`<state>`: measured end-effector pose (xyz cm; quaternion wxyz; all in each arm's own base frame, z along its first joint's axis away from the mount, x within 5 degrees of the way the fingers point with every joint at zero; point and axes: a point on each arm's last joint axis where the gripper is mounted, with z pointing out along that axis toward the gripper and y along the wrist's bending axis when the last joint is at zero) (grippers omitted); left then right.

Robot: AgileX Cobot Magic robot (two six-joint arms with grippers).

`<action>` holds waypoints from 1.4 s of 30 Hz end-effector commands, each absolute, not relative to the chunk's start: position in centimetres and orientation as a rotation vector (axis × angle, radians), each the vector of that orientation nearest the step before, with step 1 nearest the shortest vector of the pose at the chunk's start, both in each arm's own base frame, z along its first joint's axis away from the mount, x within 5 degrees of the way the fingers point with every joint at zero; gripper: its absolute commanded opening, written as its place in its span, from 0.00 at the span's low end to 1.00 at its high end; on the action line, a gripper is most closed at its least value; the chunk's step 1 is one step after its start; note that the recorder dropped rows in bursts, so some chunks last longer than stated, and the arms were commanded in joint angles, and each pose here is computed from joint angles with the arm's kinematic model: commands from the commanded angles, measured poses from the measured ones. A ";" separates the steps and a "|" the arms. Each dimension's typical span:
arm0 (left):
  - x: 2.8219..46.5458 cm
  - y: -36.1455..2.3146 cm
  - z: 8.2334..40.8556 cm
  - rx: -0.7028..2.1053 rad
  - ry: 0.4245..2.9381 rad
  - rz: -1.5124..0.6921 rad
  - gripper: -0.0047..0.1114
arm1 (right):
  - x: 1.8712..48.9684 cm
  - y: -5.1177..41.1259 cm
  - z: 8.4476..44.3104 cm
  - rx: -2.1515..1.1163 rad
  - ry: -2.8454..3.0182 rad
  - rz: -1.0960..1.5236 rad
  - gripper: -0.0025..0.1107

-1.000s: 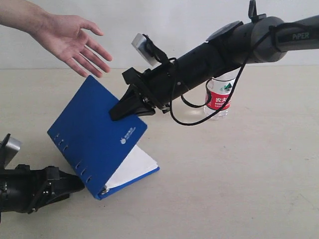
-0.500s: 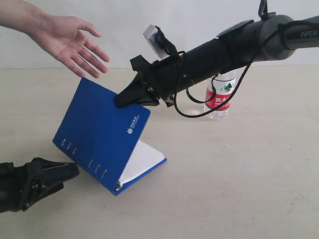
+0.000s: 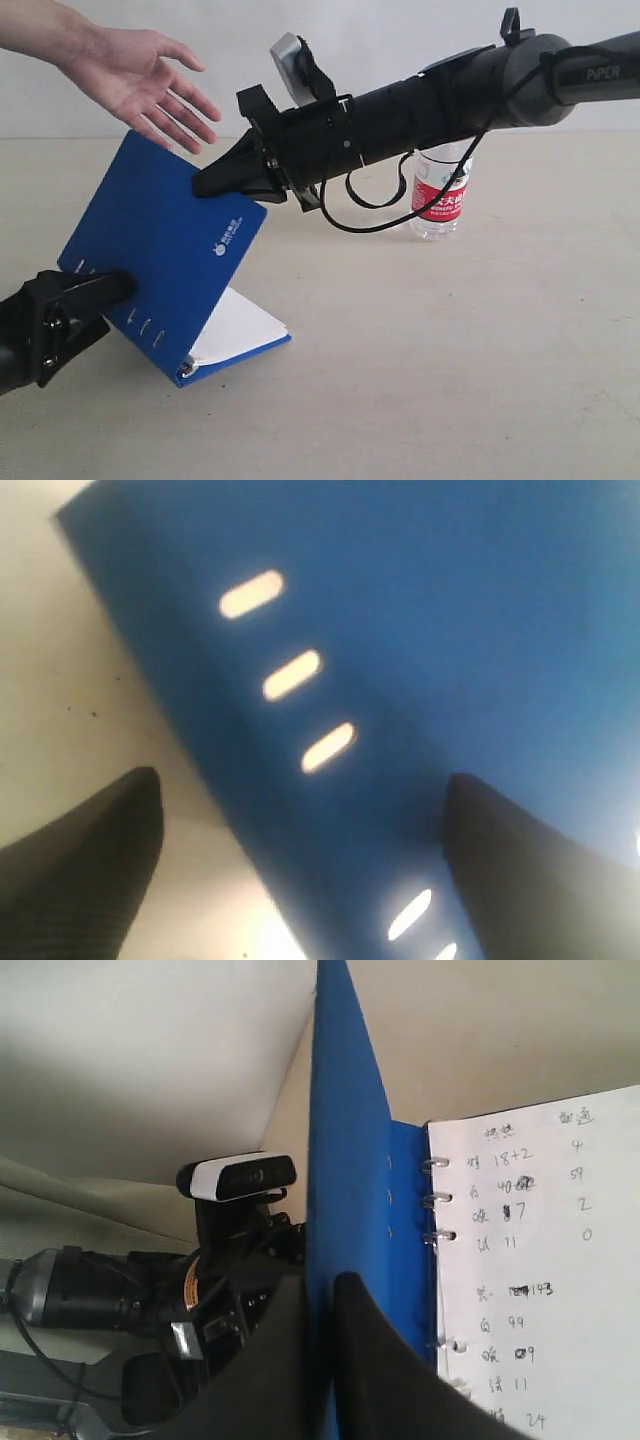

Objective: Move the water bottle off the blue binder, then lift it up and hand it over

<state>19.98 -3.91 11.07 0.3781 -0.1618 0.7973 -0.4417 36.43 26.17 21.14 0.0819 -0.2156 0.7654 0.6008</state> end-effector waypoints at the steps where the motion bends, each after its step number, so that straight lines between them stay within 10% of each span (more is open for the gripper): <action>1: 20.4 -3.6 11.3 -0.496 2.004 -1.151 0.67 | 35.8 26.7 22.5 -0.667 2.224 1.864 0.02; 6: 20.4 -3.7 11.3 -0.514 2.004 -1.164 0.57 | 35.3 26.9 22.1 -0.736 2.260 1.821 0.02; 13: 20.4 -3.6 11.3 -0.531 2.002 -1.170 0.08 | 34.2 27.7 21.3 -0.900 2.302 1.734 0.04; 23: 19.6 -3.9 11.0 -0.391 2.038 -1.117 0.08 | 34.5 27.2 21.4 -1.088 2.349 1.537 0.81; 42: 18.3 -4.6 14.5 0.384 2.044 -0.775 0.08 | 35.0 25.0 30.1 -1.431 2.207 0.894 0.83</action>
